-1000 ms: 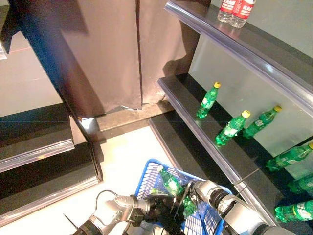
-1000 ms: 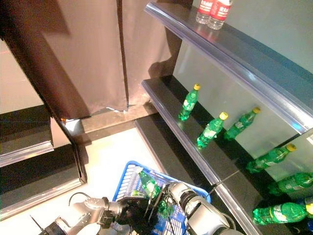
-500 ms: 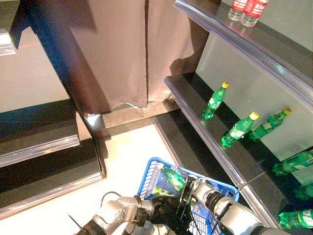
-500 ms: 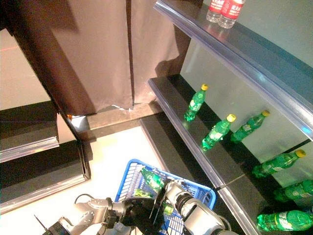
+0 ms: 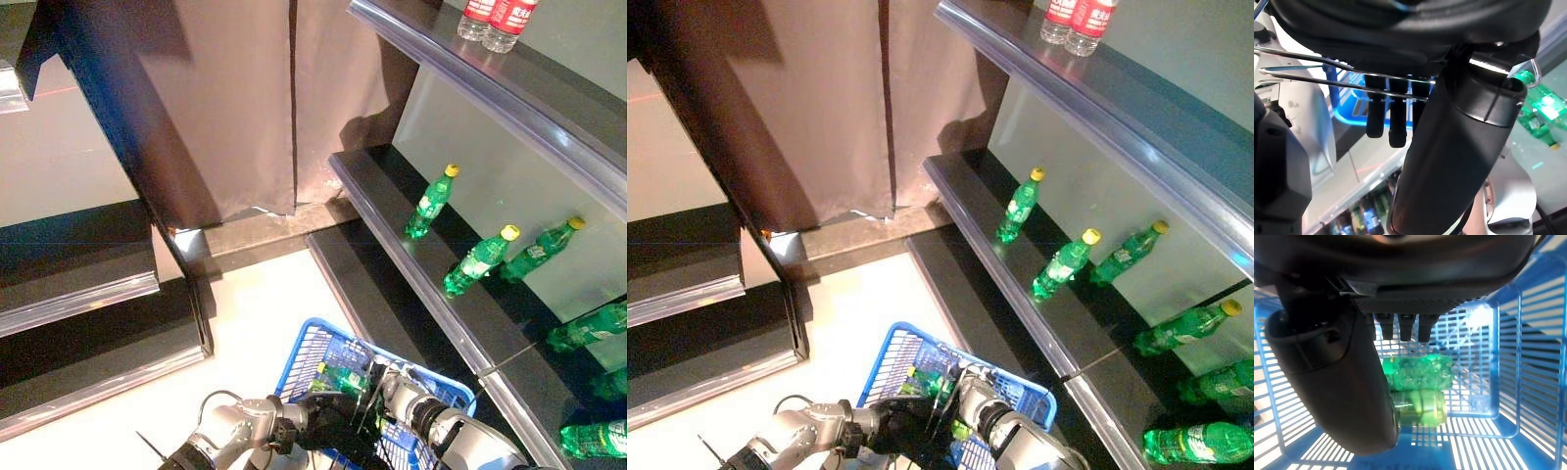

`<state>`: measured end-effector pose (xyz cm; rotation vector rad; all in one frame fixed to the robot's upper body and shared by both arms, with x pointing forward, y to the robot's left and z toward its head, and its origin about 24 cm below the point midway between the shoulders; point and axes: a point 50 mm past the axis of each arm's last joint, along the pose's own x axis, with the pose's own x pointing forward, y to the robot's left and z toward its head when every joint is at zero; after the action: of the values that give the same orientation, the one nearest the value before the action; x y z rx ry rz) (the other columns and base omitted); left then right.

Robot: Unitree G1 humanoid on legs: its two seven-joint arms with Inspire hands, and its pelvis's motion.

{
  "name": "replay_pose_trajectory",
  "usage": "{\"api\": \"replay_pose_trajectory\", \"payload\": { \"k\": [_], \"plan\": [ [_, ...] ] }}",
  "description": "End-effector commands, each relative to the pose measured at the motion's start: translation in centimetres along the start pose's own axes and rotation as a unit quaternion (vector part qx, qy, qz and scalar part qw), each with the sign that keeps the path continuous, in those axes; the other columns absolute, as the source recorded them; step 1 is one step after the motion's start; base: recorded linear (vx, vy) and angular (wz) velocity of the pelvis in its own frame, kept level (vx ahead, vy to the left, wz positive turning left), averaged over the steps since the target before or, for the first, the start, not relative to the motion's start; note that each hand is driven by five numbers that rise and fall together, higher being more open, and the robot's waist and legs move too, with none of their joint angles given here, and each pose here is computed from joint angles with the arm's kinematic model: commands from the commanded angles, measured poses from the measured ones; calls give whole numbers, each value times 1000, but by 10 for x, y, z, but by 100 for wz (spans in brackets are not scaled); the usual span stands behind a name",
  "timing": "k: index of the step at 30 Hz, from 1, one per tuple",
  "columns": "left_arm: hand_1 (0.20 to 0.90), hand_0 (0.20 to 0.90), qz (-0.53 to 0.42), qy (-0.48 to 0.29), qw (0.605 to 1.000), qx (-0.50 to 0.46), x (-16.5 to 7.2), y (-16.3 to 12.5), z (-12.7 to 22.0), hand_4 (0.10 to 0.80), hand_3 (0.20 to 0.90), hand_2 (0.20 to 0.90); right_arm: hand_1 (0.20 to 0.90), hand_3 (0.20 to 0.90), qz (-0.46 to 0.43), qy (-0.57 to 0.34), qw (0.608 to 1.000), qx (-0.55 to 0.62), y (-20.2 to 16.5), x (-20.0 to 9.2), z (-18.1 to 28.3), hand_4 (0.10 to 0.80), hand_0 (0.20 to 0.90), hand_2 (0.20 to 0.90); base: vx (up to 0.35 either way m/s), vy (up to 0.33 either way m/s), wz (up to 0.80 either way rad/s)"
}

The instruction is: Pick up the drink and place into the basket.

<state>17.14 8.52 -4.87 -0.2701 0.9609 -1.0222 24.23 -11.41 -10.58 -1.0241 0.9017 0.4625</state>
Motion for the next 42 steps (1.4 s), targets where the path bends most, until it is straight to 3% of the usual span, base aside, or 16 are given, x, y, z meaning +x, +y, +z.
{"api": "replay_pose_trajectory", "payload": {
  "k": [1,8,14,17,22,27,34,38,40,42],
  "plan": [
    [300,300,-321,-204,921,-83,28,-113,43,100,200,300,900,900,-58,-24,997,-45,-19,0,5,800,900,900,-9,-1,-6],
    [300,300,-210,-273,936,-71,18,-88,64,100,200,300,900,900,-19,-73,991,107,-10,-1,3,800,900,900,-19,-4,-2],
    [300,300,-64,-366,925,-85,-26,-40,83,100,200,300,900,900,-8,-160,967,199,-11,-16,-9,800,900,900,-80,-5,-14],
    [300,300,-3,-431,896,-108,-64,-12,85,100,200,300,900,900,-19,-213,955,207,-17,-45,-32,800,900,900,-144,-13,-33],
    [300,300,48,-503,853,-131,-92,14,89,100,200,300,900,900,-47,-268,932,240,-39,-66,-49,800,900,900,-136,-12,-46],
    [300,300,116,-554,810,-154,-108,39,90,100,200,300,900,900,-43,-349,875,333,-62,-85,-52,800,900,900,-116,-21,-47],
    [300,300,203,-598,747,-208,-131,76,64,100,200,300,900,900,-6,-402,789,464,-70,-95,-77,800,900,900,-93,-34,-36],
    [300,300,249,-609,714,-240,-141,95,40,100,200,300,900,900,9,-394,696,600,-59,-84,-94,800,900,900,-68,-47,-37],
    [300,300,270,-609,700,-256,-147,102,24,100,200,300,900,900,29,-372,613,696,-45,-74,-106,800,900,900,-37,-33,-29],
    [300,300,283,-607,693,-267,-149,106,13,100,200,300,900,900,17,-349,559,752,-37,-68,-118,800,900,900,-29,-17,-27]
  ]
}}
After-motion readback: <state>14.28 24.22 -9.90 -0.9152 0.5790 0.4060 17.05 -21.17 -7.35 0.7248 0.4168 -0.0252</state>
